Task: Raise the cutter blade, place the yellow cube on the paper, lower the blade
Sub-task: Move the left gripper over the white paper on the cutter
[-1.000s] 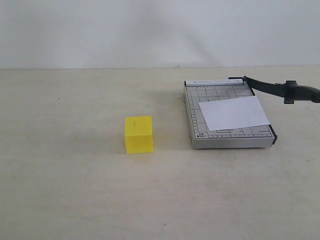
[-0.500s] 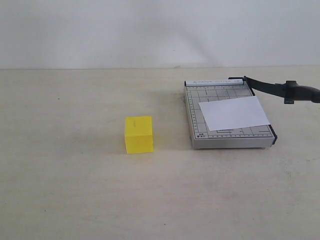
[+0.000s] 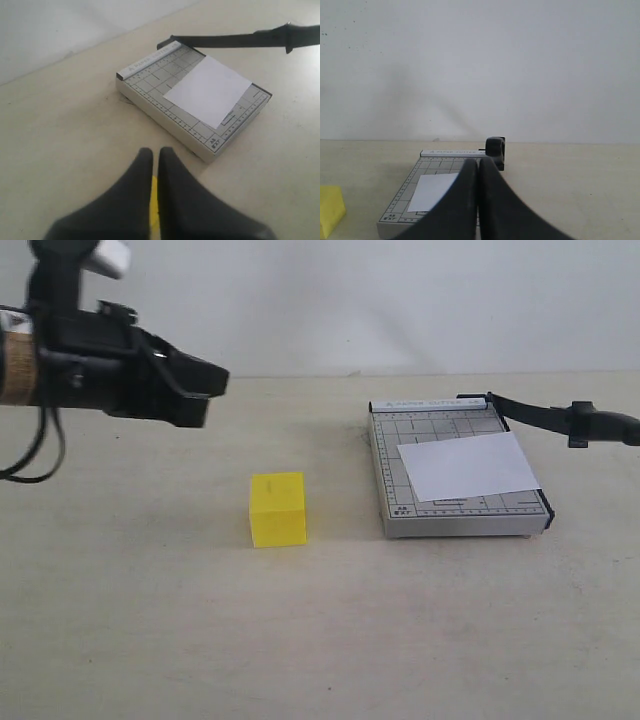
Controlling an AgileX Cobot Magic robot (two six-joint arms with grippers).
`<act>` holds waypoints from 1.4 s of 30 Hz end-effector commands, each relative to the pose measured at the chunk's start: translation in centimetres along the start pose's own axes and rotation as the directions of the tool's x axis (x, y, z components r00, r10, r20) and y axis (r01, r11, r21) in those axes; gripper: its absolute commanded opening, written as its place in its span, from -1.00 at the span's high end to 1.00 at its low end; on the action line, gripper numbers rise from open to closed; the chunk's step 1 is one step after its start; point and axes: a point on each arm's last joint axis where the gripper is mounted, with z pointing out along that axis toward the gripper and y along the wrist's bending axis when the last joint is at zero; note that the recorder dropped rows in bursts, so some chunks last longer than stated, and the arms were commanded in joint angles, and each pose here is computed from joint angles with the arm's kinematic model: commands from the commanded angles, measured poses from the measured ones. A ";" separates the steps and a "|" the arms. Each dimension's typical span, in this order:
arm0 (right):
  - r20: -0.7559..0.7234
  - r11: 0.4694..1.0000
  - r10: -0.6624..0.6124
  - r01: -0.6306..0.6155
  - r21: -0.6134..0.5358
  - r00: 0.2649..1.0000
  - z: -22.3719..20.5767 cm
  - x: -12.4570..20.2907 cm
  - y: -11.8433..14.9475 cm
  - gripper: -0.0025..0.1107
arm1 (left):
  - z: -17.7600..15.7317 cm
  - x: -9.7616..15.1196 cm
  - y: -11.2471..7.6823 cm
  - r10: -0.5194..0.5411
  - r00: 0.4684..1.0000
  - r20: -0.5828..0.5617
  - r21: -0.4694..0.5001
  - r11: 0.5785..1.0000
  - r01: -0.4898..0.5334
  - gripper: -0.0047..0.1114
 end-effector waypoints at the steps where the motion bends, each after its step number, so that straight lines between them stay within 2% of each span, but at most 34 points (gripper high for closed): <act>1: 0.018 1.000 -0.005 0.005 0.003 1.000 -0.1 -0.2 0.0 0.96 | 5.6 -0.2 -0.9 0.031 0.998 -0.059 0.015 0.999 -0.031 0.84; 9: 0.018 1.000 -0.005 0.005 0.003 1.000 -0.1 -0.2 0.0 0.96 | 14.0 -0.7 -1.9 -0.022 0.997 -0.075 0.091 0.995 0.029 0.84; 15: 0.018 1.000 -0.005 0.005 0.003 1.000 -0.1 -0.2 0.0 0.96 | 17.7 -0.8 -1.9 -0.021 0.997 -0.068 0.133 0.991 0.030 0.84; 20: 0.018 1.000 -0.005 0.005 0.003 1.000 -0.1 -0.2 0.0 0.96 | 19.5 -1.6 -2.7 -0.092 0.995 -0.030 0.190 0.977 0.096 0.84; 22: 0.032 1.000 -0.005 0.005 0.005 0.999 -0.1 -0.3 0.0 0.96 | 20.2 -2.0 -3.3 -0.070 0.997 -0.018 0.200 0.977 0.072 0.84; 26: 0.037 1.000 0.006 -0.006 0.006 0.999 -0.1 -0.3 0.0 0.96 | 22.0 -1.6 -4.5 0.039 0.999 -0.004 0.215 0.976 -0.037 0.84; 29: 0.037 1.000 0.006 -0.006 0.006 0.999 -0.1 -0.3 0.0 0.96 | 23.4 -0.6 -4.9 0.053 0.998 -0.020 0.227 0.973 -0.047 0.84; 33: 0.037 1.000 0.006 -0.006 0.006 0.999 -0.1 -0.3 0.0 0.96 | 24.8 1.3 -4.7 0.046 0.997 -0.062 0.233 0.972 -0.030 0.84; 42: 0.037 1.000 0.006 -0.006 0.006 0.999 -0.1 -0.3 0.0 0.96 | 25.3 2.1 -4.3 0.106 0.992 -0.069 0.203 0.975 -0.090 0.84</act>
